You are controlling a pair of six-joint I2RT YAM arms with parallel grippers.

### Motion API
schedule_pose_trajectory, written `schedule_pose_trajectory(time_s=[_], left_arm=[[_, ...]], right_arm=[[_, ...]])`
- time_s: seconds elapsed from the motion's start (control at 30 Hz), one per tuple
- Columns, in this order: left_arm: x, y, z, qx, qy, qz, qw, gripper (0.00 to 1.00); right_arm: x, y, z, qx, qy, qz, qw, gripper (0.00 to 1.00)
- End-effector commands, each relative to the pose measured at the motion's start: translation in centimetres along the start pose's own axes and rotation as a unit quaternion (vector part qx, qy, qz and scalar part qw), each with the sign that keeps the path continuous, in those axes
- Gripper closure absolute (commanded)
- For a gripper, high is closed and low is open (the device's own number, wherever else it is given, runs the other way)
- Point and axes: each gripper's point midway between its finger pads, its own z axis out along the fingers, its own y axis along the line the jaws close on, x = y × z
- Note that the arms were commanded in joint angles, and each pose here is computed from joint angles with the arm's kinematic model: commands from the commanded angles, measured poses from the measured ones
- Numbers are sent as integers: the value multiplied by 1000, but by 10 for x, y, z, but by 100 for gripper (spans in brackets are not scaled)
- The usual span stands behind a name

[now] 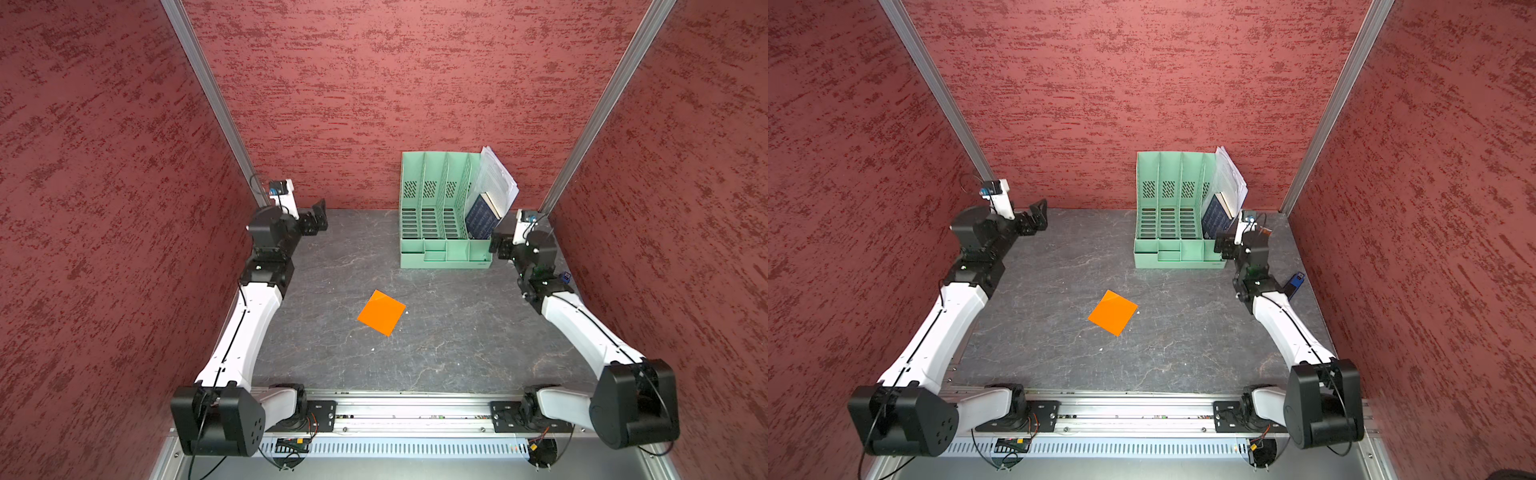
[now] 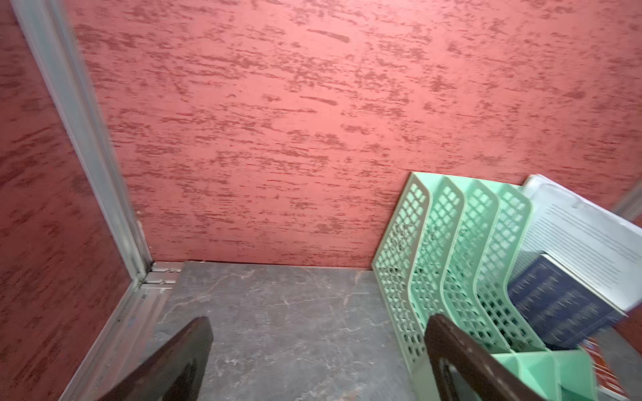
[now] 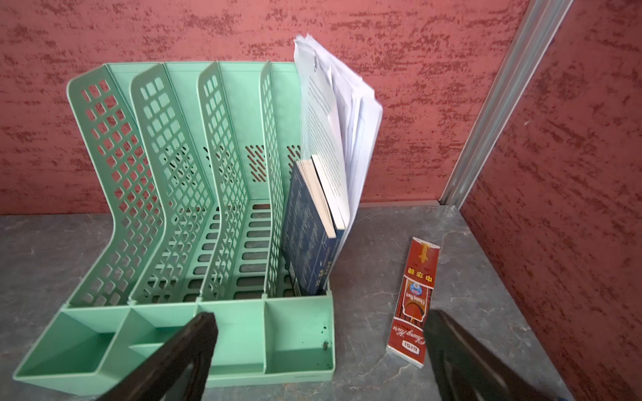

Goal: Fold the square paper along the opposite sides
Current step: Pick up the paper from the center of the board.

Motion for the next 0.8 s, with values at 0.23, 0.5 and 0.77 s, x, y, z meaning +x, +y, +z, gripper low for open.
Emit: schedule_pose_trajectory(time_s=[0.23,0.5,0.77], left_arm=[[232,-67,-5,89,495,102,858,1],[319,-98,9,140,585,140,786,4],[340,-106,23,174,581,152,780,6]], right_arm=[[117,23,-51,3,279,-43,959,2],[129,32,-57,-34,275,-44,960,2],[141,38,-47,-46,283,-47,957,2]])
